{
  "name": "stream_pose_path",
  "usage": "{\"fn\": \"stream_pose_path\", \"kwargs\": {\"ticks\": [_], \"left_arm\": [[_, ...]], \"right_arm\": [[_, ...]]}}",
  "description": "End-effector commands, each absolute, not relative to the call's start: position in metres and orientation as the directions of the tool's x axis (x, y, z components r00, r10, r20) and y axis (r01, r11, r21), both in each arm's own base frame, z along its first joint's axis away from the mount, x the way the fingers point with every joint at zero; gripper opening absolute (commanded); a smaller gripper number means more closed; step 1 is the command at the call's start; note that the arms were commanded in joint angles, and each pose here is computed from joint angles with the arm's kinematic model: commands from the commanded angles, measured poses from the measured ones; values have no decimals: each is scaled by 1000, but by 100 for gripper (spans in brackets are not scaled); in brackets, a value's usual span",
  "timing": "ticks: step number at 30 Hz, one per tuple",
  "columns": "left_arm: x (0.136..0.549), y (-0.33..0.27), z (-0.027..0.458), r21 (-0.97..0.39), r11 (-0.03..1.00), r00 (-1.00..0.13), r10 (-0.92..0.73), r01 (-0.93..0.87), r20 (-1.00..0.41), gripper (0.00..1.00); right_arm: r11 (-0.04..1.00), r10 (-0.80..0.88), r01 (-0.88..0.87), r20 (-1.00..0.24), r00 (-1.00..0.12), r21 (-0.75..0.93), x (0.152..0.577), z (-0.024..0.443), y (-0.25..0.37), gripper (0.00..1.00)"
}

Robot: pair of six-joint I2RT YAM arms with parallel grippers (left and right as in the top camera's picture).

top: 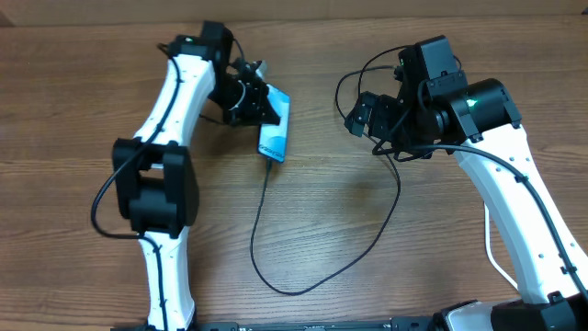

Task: Plug charger to phone and switch on socket
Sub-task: 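Lower the phone onto the table with the left gripper and release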

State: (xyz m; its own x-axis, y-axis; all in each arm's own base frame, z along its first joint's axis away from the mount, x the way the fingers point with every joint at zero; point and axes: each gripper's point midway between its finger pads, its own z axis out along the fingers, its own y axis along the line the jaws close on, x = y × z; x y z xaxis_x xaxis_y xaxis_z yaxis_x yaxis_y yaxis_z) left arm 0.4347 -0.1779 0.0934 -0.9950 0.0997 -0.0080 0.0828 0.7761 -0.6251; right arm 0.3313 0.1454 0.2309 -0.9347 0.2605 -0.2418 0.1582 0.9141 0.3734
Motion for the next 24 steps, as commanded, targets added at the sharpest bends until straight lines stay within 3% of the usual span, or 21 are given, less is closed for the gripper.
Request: {"fn": "stream_pose_path", "kwargs": {"ticks": [1,24], "left_arm": [[444,-189,86,-685,723,-994,105,93,-24,4],[469,-184,34,-637,769,-998,53,58,-27,5]], "right_arm": [[923,242,136,-268,-932,359,335,233,143,100],[921,281,173,-285,-916,348,341,233,138,100]]}}
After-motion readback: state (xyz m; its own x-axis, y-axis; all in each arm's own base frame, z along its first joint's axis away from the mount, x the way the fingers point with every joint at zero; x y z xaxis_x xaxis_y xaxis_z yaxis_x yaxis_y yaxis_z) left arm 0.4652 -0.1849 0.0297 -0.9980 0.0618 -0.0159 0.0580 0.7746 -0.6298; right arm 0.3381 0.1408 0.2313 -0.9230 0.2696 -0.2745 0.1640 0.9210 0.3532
